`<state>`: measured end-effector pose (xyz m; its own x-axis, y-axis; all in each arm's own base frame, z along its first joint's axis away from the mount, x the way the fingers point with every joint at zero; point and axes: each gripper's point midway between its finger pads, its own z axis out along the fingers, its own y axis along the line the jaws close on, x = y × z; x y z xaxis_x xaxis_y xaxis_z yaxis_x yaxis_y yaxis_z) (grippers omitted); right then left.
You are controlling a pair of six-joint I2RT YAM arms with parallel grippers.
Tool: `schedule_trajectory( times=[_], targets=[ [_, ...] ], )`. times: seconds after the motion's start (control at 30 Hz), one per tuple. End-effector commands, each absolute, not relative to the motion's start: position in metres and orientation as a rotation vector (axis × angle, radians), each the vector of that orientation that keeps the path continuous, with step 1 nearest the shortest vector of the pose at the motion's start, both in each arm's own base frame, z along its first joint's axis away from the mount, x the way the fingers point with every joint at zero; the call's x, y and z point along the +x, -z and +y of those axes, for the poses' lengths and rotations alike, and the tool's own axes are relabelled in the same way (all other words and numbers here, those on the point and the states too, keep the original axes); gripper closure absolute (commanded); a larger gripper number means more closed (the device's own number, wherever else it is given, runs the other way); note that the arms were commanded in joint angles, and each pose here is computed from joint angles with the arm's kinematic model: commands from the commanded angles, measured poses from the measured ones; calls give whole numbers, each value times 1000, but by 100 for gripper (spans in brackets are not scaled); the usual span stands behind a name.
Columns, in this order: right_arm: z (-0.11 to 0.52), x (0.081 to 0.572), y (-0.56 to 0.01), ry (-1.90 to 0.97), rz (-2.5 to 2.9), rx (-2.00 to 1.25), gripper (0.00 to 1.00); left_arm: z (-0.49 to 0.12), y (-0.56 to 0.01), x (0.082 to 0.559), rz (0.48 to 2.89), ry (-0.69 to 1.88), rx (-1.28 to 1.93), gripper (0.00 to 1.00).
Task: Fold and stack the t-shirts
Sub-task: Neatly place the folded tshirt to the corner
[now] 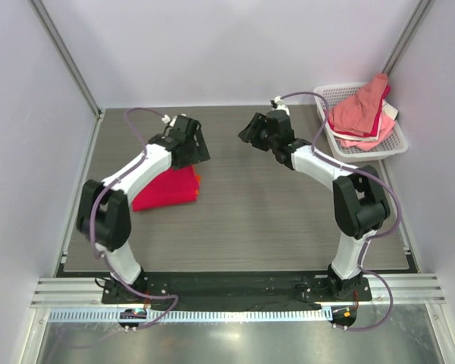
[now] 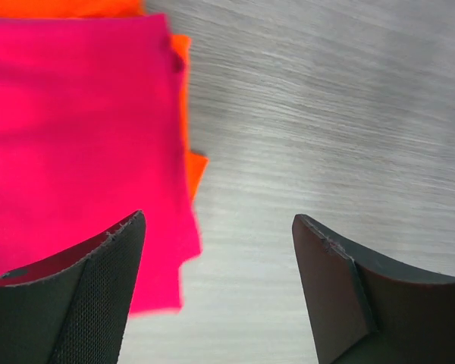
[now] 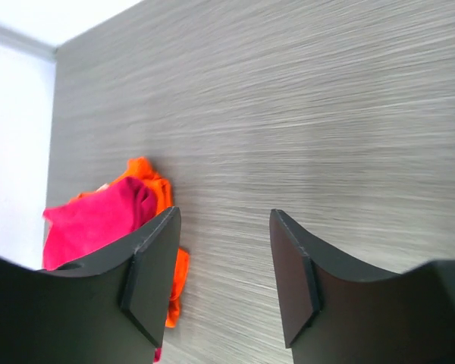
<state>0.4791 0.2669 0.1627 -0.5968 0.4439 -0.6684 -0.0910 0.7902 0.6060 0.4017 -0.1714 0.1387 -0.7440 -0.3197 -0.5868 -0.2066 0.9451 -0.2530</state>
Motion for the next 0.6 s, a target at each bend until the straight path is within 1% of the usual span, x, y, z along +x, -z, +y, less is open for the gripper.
schedule_trajectory(
  times=[0.0, 0.03, 0.23, 0.3, 0.43, 0.57],
  targets=[
    [237, 482, -194, -676, 1966, 354, 46, -205, -132, 424, 2426, 296, -326, 22],
    [231, 480, -205, -672, 1939, 368, 46, -213, -117, 424, 2459, 284, -310, 22],
    [206, 477, -207, -596, 1910, 431, 47, -240, -82, 431, 2541, 372, -272, 24],
    [204, 477, -207, -591, 1907, 444, 47, -242, -67, 431, 2571, 364, -276, 25],
    [202, 476, -205, -591, 1908, 459, 48, -225, -53, 429, 2633, 276, -318, 28],
    [201, 475, -202, -592, 1913, 466, 48, -194, -44, 423, 2667, 219, -369, 27]
  ],
)
